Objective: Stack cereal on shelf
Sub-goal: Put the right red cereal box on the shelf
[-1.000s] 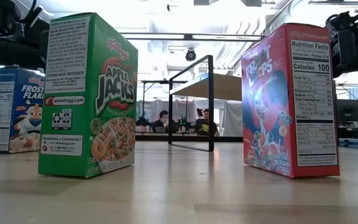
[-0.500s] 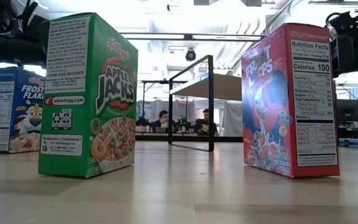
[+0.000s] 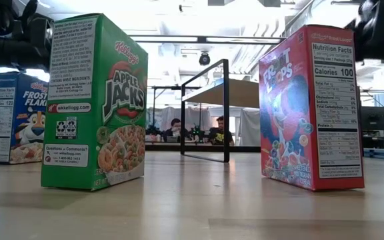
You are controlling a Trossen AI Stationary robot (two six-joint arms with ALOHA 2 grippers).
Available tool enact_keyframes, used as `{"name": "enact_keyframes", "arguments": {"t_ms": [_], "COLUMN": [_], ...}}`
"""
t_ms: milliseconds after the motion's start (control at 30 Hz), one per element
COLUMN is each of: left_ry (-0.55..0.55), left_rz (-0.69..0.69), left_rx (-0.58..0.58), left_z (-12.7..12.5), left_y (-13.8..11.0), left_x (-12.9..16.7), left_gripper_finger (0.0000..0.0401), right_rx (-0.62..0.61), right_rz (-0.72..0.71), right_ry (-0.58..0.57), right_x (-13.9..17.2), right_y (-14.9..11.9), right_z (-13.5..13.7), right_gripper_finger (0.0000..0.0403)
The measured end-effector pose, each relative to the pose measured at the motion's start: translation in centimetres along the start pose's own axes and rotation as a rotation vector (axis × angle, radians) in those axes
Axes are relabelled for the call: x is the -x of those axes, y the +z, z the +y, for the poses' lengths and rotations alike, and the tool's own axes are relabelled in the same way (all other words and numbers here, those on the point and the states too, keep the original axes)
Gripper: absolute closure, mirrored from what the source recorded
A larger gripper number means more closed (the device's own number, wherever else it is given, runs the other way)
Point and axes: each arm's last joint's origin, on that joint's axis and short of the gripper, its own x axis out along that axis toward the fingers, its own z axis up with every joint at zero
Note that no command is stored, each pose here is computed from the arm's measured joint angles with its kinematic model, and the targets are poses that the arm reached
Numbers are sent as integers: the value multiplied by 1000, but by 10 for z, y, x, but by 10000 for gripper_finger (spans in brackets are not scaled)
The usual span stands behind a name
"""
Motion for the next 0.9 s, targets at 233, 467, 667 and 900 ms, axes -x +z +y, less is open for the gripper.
{"name": "enact_keyframes", "arguments": {"t_ms": [233, 467, 667, 900], "left_ry": [-6, -45, -50, 1], "left_rz": [124, 128, 107, 107], "left_rx": [87, 1, -32, -52], "left_z": [1, -3, -7, -9], "left_y": [-11, -11, -10, -11], "left_x": [-3, -6, -7, -6], "left_gripper_finger": [399, 401, 401, 401], "right_rx": [-139, -204, -294, -414], "right_rz": [-228, -276, -13, 381], "right_ry": [111, 233, 165, 65], "right_x": [2, -5, -35, -77], "right_y": [22, 44, 66, 78], "right_z": [0, 3, 11, 39], "right_gripper_finger": [402, 402, 402, 388]}}
